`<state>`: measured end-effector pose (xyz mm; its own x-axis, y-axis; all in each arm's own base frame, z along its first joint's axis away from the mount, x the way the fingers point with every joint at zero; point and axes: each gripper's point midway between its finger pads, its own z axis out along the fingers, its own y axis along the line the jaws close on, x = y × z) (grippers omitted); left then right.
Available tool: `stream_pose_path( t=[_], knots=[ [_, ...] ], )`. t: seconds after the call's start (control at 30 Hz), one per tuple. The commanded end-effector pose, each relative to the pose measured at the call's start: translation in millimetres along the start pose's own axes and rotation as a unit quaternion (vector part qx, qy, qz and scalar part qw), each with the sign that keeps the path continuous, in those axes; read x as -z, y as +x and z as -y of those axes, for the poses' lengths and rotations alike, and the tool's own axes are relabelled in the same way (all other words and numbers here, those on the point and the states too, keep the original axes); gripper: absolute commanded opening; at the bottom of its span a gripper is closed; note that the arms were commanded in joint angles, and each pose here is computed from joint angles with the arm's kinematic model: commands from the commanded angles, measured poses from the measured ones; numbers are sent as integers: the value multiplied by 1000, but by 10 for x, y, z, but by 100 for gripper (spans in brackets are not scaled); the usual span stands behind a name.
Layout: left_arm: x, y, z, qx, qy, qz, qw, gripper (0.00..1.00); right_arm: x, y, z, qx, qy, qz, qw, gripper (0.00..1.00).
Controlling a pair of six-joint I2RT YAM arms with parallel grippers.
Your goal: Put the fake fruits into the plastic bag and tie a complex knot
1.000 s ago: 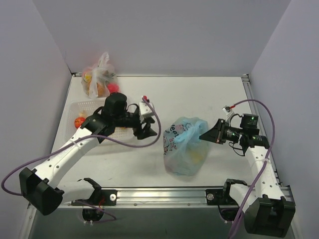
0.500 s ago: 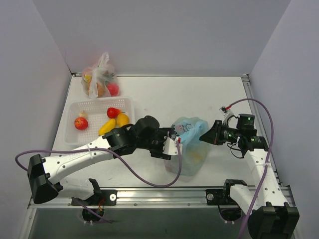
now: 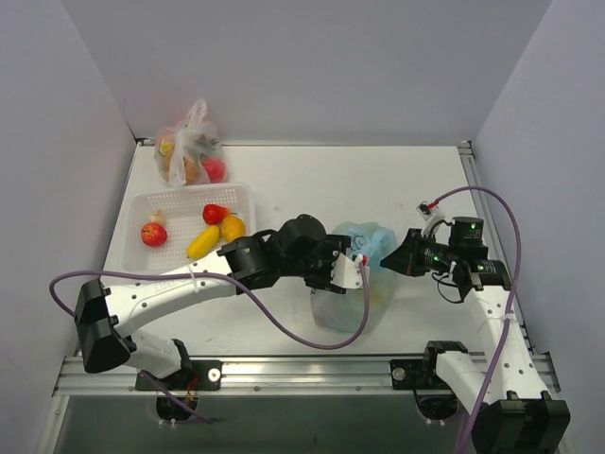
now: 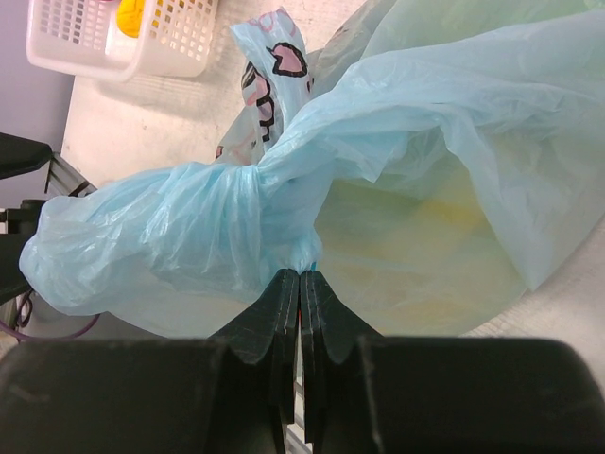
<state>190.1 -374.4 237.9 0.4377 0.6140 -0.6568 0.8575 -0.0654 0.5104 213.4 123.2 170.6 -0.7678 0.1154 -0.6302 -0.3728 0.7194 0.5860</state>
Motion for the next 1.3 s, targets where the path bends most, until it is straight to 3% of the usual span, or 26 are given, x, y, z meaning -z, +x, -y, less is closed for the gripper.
stream_pose_path(
  t=[0.0,0.27,0.37,0.4,0.47,0.5,0.57,0.87,1.0,1.23,1.27],
  knots=[
    [-1,-280,-194,-13,-26,33,999,68,67,-116,-70,26,2,14,1000,0],
    [-162,-227,-102,-29,-13,14,999,68,60,-117,-126,39,-4,11,999,0],
    [-213,-145,-113,-30,-18,-4,999,64,63,-115,-114,42,0,10,999,0],
    [-208,-135,-150,-28,-26,-9,999,46,64,-120,-96,45,4,11,999,0],
    [-200,-125,-166,-24,-30,-12,999,26,78,-133,-10,57,30,12,998,0],
    [-190,-80,-186,-21,-37,-21,999,10,90,-145,24,64,40,13,997,0],
    [-146,11,-177,-13,-40,-34,999,0,120,-145,158,78,77,12,994,0],
    [172,583,-67,72,-37,-97,992,0,406,-389,490,143,175,32,974,0],
    [256,708,-80,104,-37,-101,989,0,478,-414,531,180,161,28,970,0],
    [173,434,21,134,16,-42,990,0,403,-465,205,247,59,26,967,0],
    [168,417,29,141,18,-40,989,0,421,-521,181,257,61,29,964,5]
  ],
)
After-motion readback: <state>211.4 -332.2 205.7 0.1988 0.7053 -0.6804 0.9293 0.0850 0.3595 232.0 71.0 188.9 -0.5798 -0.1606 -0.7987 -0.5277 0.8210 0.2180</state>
